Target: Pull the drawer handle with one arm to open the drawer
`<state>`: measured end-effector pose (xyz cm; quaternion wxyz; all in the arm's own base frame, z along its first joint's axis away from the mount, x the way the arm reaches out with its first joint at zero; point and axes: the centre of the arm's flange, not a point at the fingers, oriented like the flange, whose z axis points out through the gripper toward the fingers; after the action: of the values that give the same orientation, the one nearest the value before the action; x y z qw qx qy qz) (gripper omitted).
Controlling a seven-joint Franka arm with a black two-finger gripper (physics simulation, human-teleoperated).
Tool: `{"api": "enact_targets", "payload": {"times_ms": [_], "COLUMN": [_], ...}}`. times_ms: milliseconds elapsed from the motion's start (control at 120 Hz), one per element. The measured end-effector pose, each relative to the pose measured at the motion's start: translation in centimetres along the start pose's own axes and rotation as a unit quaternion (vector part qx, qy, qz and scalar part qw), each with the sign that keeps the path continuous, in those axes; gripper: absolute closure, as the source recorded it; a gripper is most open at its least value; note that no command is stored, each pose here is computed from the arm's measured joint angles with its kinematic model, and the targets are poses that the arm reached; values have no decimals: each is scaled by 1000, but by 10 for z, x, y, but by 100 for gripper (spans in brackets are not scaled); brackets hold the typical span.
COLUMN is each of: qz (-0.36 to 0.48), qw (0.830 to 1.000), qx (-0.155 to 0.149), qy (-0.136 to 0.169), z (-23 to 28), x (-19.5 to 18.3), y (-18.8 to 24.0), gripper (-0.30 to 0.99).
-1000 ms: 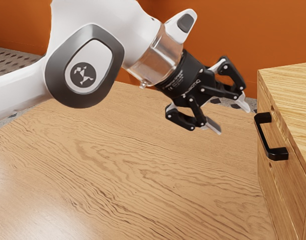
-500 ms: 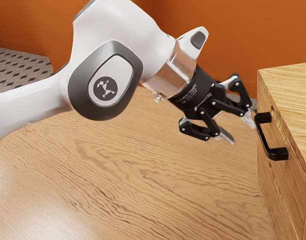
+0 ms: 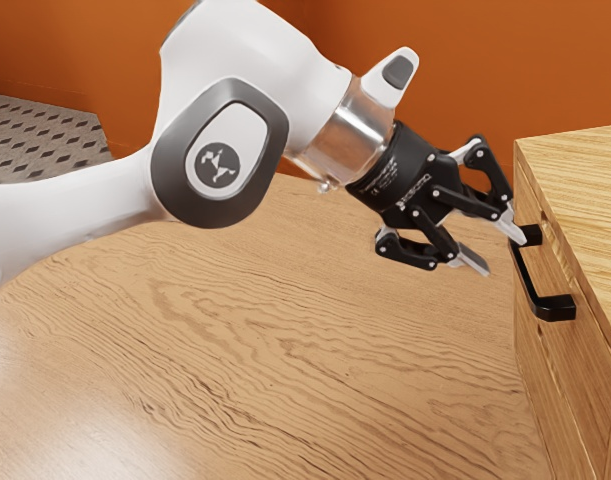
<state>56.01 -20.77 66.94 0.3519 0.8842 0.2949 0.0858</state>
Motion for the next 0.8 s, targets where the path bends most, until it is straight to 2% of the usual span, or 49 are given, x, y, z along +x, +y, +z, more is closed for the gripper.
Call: {"api": "enact_targets", "payload": {"times_ms": [525, 800], "qz": [25, 24], "qw": [1000, 999], "qx": [15, 25], "qy": [-7, -10], "z": [22, 29], "x": [-22, -21], "y": [3, -4], "gripper": [47, 55]}}
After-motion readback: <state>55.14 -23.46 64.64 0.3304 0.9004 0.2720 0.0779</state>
